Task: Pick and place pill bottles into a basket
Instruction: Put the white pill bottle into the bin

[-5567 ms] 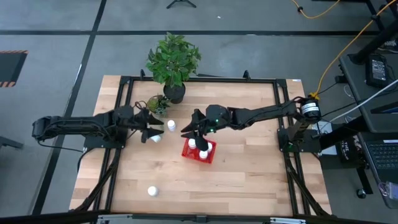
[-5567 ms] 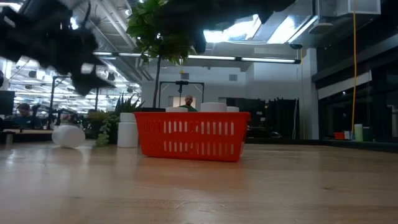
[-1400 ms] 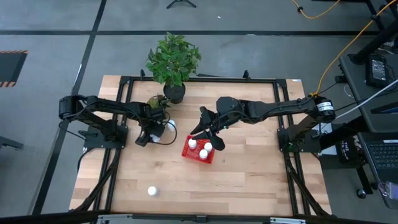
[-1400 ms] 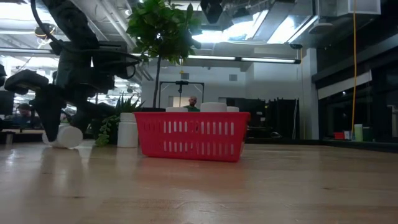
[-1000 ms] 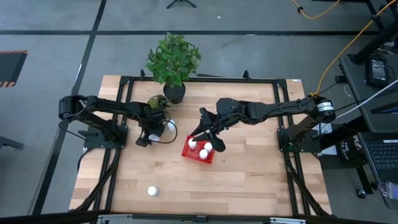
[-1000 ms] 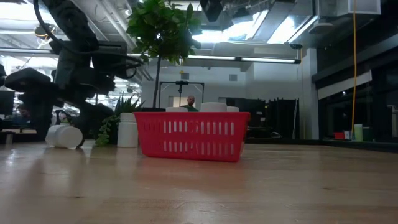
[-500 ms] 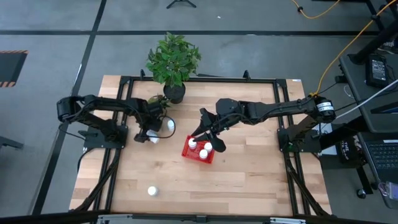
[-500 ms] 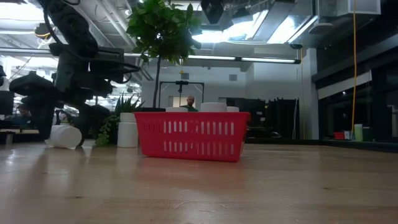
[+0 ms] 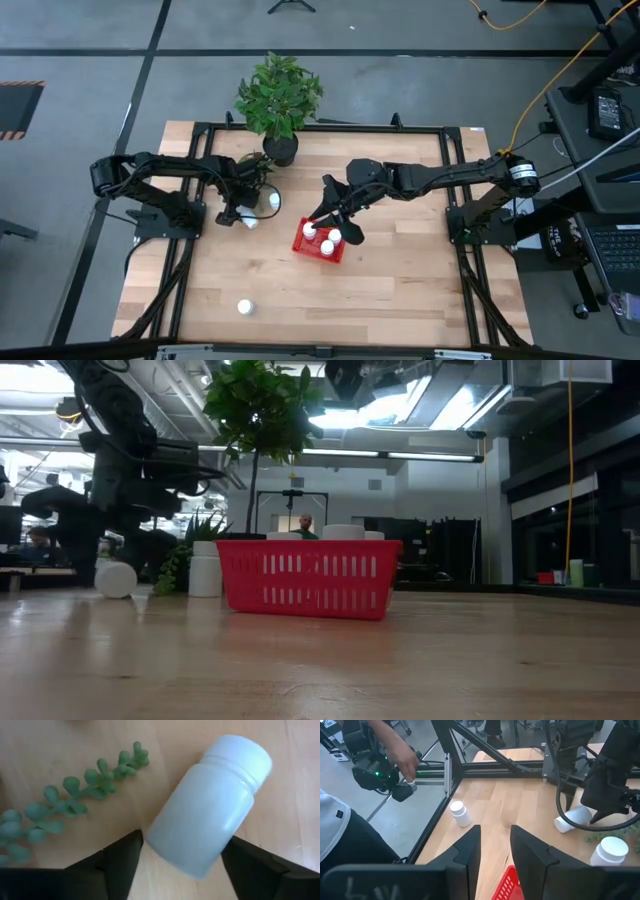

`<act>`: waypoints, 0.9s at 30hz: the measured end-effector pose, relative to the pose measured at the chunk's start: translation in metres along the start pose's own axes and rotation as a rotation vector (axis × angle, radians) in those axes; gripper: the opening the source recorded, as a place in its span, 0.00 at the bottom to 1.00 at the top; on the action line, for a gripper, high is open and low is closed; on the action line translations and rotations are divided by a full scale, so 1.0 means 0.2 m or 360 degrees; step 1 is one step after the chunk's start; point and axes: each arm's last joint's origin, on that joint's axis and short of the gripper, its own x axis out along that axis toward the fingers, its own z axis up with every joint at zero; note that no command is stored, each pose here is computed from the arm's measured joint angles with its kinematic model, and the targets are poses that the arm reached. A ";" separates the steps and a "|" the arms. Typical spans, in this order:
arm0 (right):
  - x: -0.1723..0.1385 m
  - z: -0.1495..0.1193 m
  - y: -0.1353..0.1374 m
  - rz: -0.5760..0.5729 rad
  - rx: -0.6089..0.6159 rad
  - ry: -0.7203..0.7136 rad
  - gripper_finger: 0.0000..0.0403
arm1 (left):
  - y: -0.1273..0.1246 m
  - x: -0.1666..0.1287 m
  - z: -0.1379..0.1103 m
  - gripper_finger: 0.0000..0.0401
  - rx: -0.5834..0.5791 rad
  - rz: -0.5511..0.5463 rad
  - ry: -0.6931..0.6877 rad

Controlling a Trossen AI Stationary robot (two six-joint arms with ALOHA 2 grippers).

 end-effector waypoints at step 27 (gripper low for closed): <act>-0.05 0.03 0.02 0.0003 -0.0063 -0.0040 0.27 | 0.02 0.00 -0.02 0.73 0.0406 0.0097 0.0122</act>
